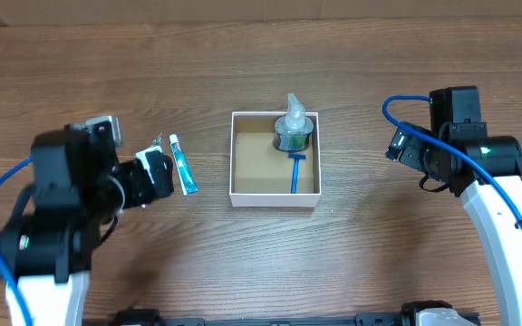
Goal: Pack container
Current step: 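Reach the left gripper to the soap bar package and grasp it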
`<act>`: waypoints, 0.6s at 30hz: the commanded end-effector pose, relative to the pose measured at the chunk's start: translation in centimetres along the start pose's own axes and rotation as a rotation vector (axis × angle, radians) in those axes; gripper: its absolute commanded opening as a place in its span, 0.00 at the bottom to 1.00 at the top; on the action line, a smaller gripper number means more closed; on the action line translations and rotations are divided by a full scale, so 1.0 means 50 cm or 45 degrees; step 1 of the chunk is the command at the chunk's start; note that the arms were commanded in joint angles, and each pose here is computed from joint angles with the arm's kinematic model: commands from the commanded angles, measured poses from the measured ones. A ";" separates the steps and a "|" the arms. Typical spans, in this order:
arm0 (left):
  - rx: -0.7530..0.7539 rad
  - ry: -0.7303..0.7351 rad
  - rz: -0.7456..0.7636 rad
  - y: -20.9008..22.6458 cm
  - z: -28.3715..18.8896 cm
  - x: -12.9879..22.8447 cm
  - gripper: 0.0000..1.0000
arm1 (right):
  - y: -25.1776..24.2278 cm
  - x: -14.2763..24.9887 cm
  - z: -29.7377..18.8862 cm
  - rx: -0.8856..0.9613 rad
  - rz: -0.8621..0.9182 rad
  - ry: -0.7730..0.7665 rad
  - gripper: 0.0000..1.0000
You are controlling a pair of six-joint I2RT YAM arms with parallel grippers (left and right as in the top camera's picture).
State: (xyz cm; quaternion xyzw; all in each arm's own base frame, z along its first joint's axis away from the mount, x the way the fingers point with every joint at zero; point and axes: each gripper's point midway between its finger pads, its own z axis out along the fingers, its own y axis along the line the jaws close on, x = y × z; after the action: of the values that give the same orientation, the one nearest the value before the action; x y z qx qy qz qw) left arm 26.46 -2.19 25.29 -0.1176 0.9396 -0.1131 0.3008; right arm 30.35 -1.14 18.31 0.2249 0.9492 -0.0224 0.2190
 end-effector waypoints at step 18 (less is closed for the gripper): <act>-0.472 0.309 -0.303 0.138 0.298 -0.006 1.00 | 0.003 -0.018 -0.016 -0.013 0.015 -0.045 1.00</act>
State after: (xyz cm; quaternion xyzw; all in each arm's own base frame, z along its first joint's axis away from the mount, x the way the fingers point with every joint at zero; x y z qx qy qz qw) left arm 33.70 1.78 12.09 -0.2304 0.9627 0.0065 0.1415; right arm 30.35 -1.14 18.31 0.2249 0.9492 -0.0222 0.2189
